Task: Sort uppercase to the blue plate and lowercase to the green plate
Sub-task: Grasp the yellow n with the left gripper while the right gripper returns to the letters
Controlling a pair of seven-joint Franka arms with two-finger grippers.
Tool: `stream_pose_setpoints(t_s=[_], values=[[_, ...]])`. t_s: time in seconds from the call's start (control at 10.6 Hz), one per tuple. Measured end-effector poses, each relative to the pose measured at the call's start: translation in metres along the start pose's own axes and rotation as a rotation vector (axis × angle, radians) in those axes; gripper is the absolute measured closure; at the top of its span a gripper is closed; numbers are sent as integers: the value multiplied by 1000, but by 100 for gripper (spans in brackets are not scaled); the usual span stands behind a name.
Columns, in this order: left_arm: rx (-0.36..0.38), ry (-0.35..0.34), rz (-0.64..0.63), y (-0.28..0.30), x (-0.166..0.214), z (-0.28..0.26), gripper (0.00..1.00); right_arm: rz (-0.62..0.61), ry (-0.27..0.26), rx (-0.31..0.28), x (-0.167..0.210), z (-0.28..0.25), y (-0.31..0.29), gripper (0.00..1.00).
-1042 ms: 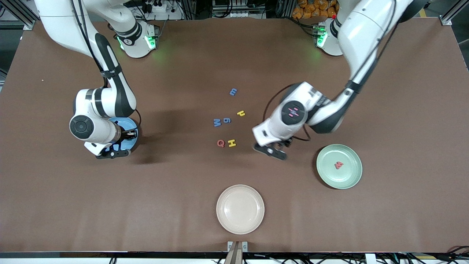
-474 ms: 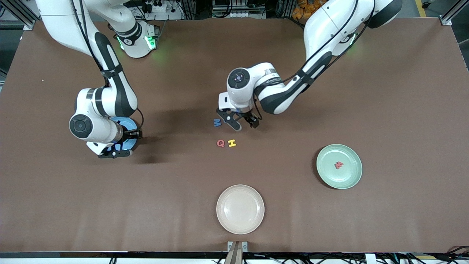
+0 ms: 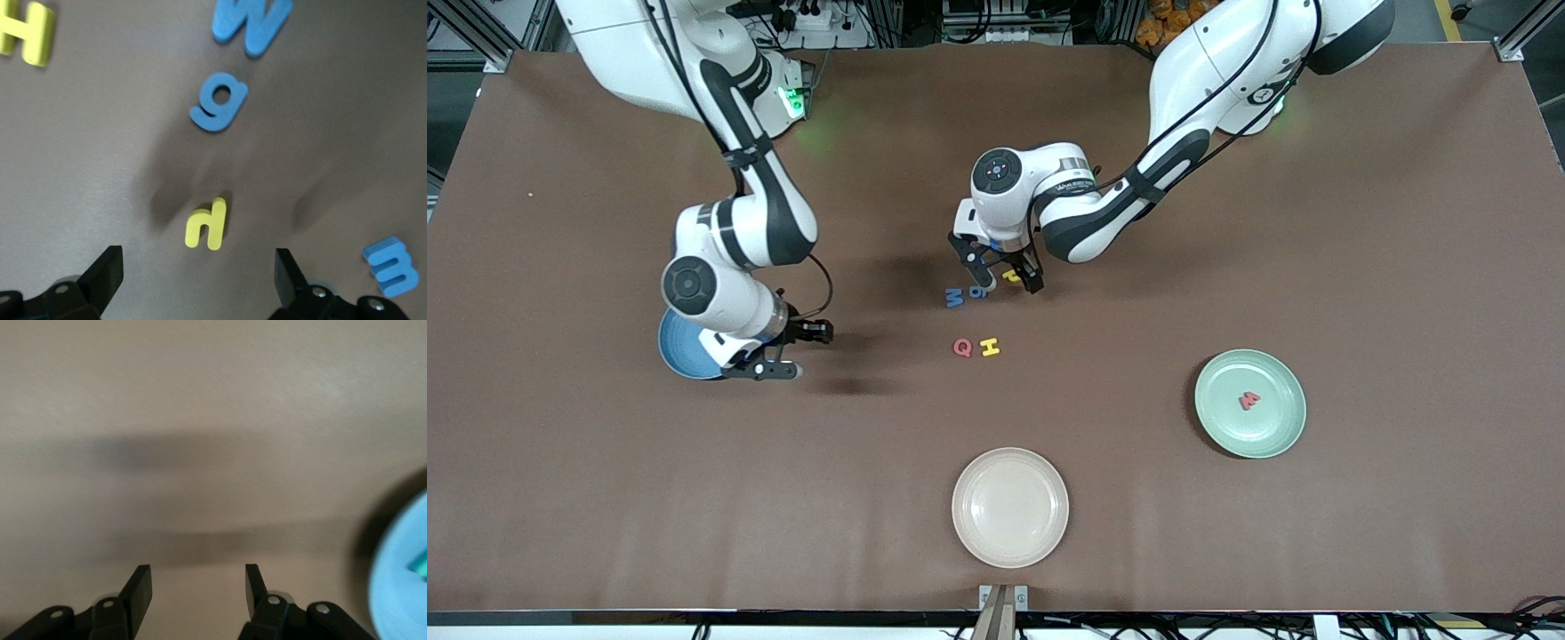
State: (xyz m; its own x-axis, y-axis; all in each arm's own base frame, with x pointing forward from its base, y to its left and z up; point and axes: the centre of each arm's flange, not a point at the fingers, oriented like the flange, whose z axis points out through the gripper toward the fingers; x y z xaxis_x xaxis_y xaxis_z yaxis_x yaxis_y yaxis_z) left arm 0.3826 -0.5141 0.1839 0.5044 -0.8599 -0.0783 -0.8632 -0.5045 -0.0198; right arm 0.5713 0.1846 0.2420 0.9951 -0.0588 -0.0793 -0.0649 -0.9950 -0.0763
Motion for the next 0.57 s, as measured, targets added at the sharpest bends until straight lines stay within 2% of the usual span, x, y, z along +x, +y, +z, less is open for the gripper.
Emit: stream_pose_setpoints(t_s=[0.19, 0.28, 0.57], values=[[-10, 19, 21, 2, -6, 8, 0, 28, 44, 18, -1, -1, -15, 36], [-17, 29, 20, 0, -7, 10, 0, 49, 58, 31, -4, 0, -29, 41], [-33, 67, 17, -2, -6, 9, 1, 125, 51, 47, -24, 9, -78, 42]])
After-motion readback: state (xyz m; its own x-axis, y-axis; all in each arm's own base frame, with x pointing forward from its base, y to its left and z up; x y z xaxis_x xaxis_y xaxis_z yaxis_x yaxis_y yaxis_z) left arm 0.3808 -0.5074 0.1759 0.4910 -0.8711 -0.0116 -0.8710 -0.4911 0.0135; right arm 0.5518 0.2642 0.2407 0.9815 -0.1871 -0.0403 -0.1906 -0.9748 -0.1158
